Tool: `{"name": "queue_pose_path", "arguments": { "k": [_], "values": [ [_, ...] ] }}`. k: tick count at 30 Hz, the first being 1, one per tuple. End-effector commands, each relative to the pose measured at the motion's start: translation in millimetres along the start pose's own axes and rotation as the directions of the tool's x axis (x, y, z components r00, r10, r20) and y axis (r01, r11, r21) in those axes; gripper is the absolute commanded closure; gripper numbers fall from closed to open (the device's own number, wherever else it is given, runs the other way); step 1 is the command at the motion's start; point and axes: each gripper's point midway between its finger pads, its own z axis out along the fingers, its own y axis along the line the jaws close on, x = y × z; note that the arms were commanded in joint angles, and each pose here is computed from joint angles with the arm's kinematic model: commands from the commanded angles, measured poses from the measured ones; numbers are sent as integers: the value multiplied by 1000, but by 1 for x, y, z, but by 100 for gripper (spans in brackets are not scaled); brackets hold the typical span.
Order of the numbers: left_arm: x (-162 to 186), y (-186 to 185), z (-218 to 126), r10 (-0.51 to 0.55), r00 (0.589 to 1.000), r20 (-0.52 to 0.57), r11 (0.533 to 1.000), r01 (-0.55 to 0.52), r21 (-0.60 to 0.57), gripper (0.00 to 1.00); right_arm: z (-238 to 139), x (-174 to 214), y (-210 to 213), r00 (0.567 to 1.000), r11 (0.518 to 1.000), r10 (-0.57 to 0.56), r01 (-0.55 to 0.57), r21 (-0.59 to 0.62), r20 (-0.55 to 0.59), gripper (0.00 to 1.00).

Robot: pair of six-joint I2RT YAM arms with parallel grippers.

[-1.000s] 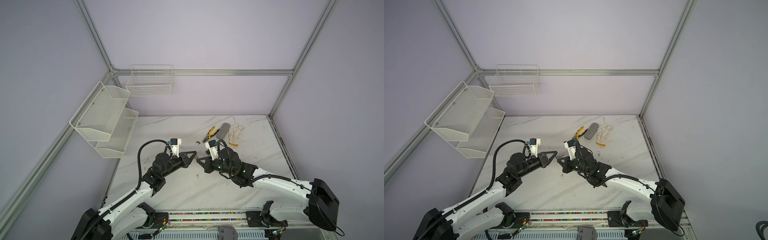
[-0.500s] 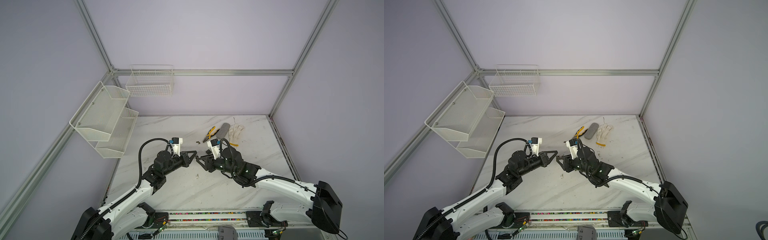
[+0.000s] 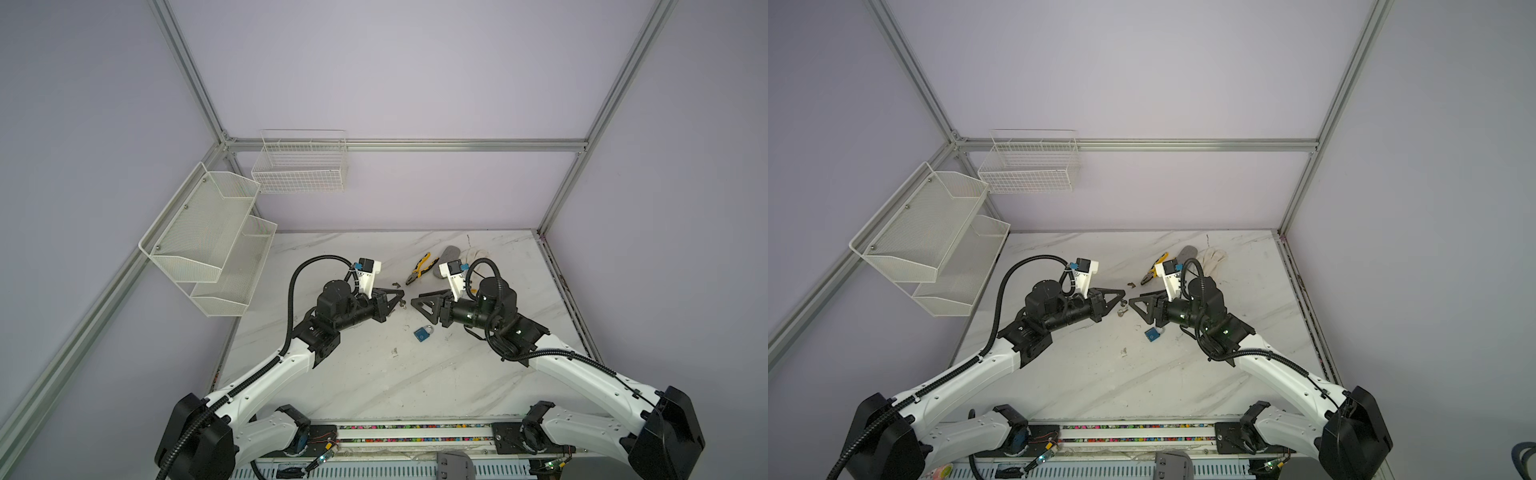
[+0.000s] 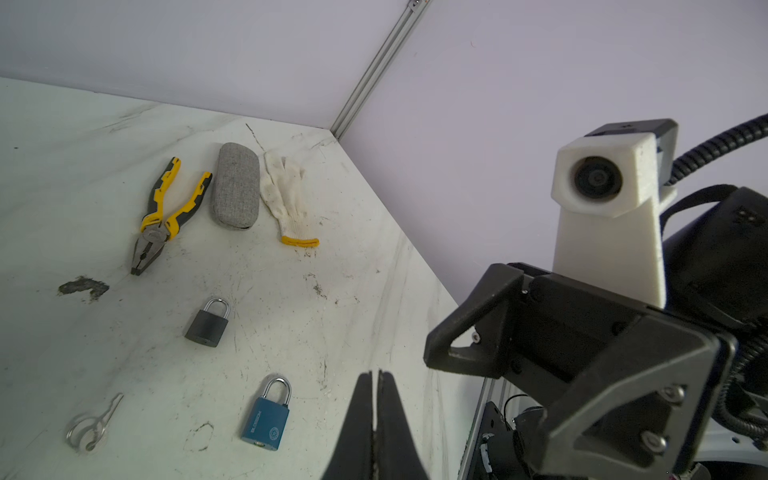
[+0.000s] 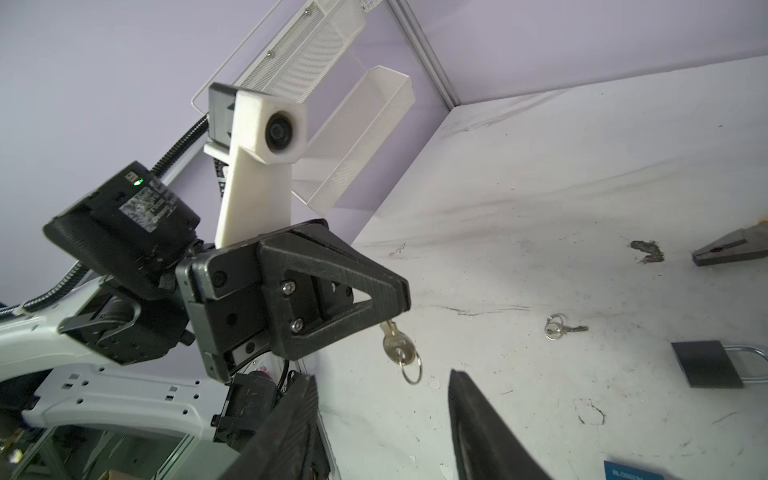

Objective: Unlock with the key

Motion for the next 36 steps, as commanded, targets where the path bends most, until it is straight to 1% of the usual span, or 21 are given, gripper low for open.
{"name": "queue_pose_path", "arguments": {
  "k": [1, 5, 10, 15, 24, 27, 31, 35, 36],
  "values": [
    [-45, -46, -2, 129, 987, 90, 980, -141, 138, 100, -2, 3, 14, 1000, 991, -14, 12, -137, -17, 48],
    [-54, -59, -4, 160, 978, 135, 964, -184, 190, 100, 2, 2, 8, 1000, 987, 2, -5, -161, -20, 52],
    [-58, -65, -1, 167, 977, 134, 957, -193, 217, 100, 7, -5, 10, 1000, 978, 9, -11, -209, -10, 55],
    [-60, -66, -1, 171, 976, 137, 956, -198, 216, 100, 8, -11, 2, 1000, 978, 22, -22, -208, -1, 64],
    [-63, -69, 1, 183, 974, 132, 952, -209, 225, 100, 7, -9, 7, 999, 967, 34, -35, -254, -5, 70],
    [-63, -69, 1, 183, 974, 132, 951, -209, 227, 100, 9, -9, 8, 999, 963, 41, -43, -267, -14, 75],
    [-64, -70, 0, 189, 972, 137, 951, -216, 223, 100, 10, -9, 6, 999, 964, 47, -49, -261, -13, 80],
    [-65, -70, -1, 194, 970, 143, 950, -223, 219, 100, 12, -7, 5, 998, 963, 55, -60, -264, -26, 81],
    [-65, -70, -1, 194, 971, 143, 950, -222, 219, 100, 12, -7, 5, 998, 962, 56, -60, -265, -26, 82]
  ]
}}
